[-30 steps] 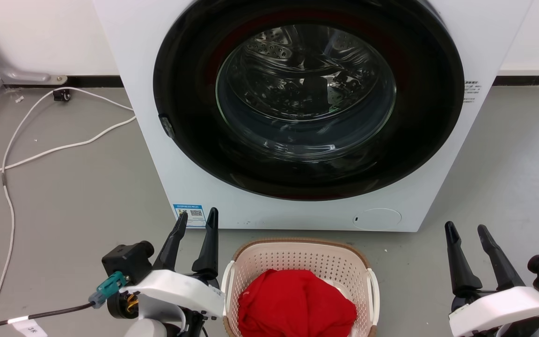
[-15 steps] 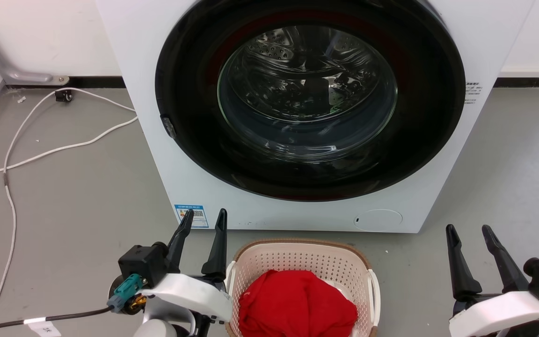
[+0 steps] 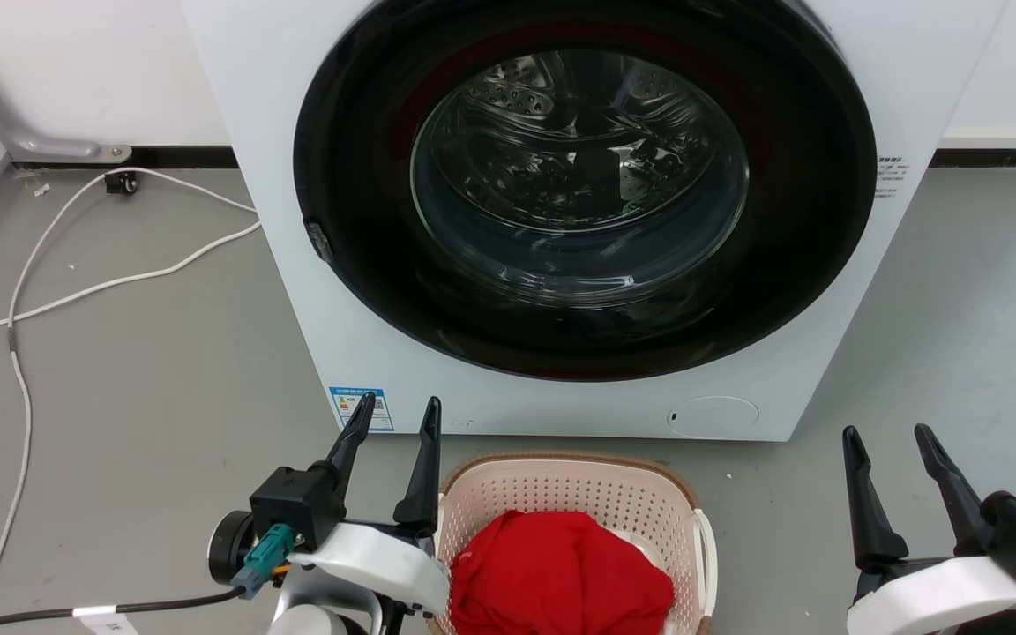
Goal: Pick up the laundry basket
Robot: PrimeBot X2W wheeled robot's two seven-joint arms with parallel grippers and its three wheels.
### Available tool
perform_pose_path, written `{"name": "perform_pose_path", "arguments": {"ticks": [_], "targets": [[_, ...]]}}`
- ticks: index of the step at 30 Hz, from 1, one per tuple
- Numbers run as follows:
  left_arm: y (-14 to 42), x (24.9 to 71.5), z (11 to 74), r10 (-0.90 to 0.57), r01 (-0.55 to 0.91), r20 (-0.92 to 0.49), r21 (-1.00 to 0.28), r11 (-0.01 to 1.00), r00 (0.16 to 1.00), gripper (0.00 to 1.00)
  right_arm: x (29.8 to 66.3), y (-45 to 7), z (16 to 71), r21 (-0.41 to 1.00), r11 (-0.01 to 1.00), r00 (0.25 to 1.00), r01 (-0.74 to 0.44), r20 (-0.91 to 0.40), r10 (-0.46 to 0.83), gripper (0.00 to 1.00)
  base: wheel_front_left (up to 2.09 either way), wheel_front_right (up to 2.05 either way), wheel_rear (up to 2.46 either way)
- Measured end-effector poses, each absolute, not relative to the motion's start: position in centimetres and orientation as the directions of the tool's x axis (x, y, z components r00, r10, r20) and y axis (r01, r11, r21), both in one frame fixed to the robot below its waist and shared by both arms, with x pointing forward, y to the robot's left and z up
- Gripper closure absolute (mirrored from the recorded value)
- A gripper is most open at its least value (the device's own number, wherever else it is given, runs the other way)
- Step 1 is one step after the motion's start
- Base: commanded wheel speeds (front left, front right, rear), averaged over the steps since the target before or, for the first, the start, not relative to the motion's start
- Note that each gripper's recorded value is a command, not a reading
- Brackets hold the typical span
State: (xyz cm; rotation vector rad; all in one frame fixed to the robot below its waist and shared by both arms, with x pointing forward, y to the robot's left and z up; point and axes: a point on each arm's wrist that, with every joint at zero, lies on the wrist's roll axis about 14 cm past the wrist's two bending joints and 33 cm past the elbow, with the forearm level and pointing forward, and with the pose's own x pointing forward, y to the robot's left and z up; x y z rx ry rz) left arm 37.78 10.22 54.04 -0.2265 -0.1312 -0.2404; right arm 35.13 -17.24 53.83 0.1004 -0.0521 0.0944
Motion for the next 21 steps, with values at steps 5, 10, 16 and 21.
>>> {"name": "perform_pose_path", "arguments": {"ticks": [5,10,16,21], "targets": [[10.16,37.72,54.11,-0.224,0.251,0.163,-0.171,0.953,0.961,0.0,35.04,-17.31,53.96,0.072,0.993,0.994,-0.094,0.061,0.09,0.0,0.0,0.0,0.0],[10.09,37.65,54.13,-0.227,0.253,0.169,-0.152,0.955,0.959,0.0,35.04,-17.52,54.15,0.046,0.995,0.994,-0.088,0.068,0.085,0.0,0.0,0.0,0.0],[10.07,37.53,54.17,-0.226,0.252,0.175,-0.138,0.958,0.958,0.0,35.0,-17.63,54.32,0.016,0.996,0.994,-0.085,0.072,0.083,0.0,0.0,0.0,0.0],[9.95,37.4,54.07,-0.231,0.253,0.177,-0.113,0.961,0.957,0.0,35.0,-17.65,54.44,-0.004,0.996,0.994,-0.084,0.077,0.084,0.0,0.0,0.0,0.0]]}}
